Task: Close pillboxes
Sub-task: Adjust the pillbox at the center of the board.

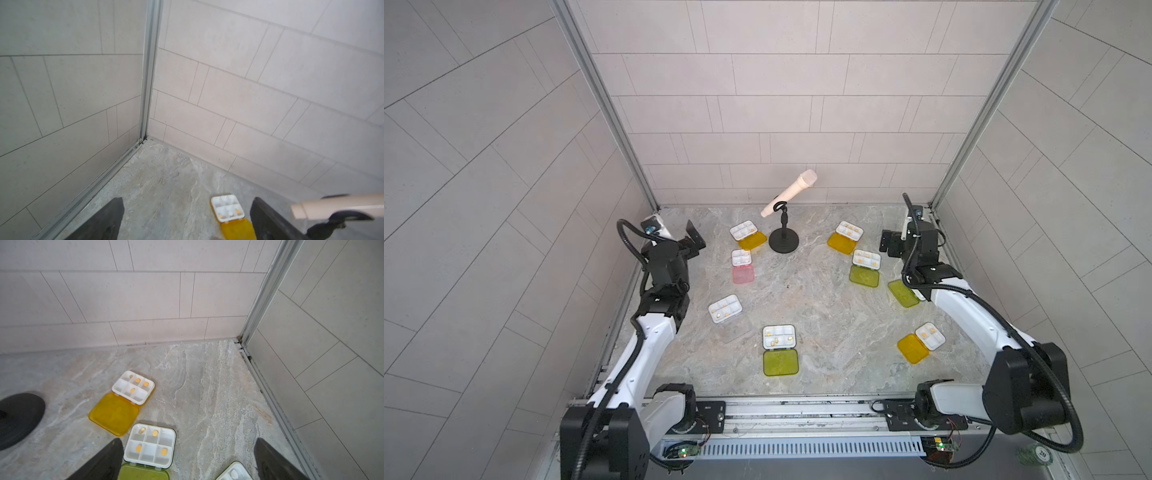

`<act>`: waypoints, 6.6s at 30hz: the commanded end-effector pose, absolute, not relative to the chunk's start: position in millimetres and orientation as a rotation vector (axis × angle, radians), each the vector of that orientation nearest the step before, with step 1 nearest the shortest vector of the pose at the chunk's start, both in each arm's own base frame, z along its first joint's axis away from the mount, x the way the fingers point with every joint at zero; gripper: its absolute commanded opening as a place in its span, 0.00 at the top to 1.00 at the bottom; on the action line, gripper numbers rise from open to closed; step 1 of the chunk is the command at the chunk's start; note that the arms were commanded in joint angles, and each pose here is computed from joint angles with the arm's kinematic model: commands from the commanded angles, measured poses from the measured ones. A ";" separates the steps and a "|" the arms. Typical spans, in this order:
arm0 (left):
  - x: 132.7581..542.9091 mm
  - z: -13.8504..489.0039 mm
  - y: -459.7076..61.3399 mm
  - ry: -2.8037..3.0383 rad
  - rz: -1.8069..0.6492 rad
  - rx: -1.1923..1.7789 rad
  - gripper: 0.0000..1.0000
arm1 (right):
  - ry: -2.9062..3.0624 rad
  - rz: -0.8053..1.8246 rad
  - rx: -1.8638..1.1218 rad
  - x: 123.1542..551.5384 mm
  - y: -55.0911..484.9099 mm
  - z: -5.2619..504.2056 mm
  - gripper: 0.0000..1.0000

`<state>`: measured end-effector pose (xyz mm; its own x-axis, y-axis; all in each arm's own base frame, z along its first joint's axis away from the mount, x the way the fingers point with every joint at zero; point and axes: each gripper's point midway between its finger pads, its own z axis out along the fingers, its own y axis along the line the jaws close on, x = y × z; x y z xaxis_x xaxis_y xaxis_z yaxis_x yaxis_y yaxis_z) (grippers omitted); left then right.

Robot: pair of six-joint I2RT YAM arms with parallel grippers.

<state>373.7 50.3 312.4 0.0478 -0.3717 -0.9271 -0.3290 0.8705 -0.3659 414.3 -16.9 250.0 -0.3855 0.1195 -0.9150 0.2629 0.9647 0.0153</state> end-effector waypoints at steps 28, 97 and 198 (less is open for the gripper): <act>432.7 208.1 -48.9 1.967 -1.009 -0.968 0.10 | 2.608 0.013 0.060 324.3 76.1 152.0 0.09; 436.8 250.1 37.6 1.768 -0.955 -0.960 0.00 | 2.493 -0.158 -0.811 202.0 392.9 88.3 0.00; 399.7 251.4 -189.8 2.095 -0.904 -0.274 0.12 | 2.593 -0.228 -0.002 306.2 115.1 138.4 0.03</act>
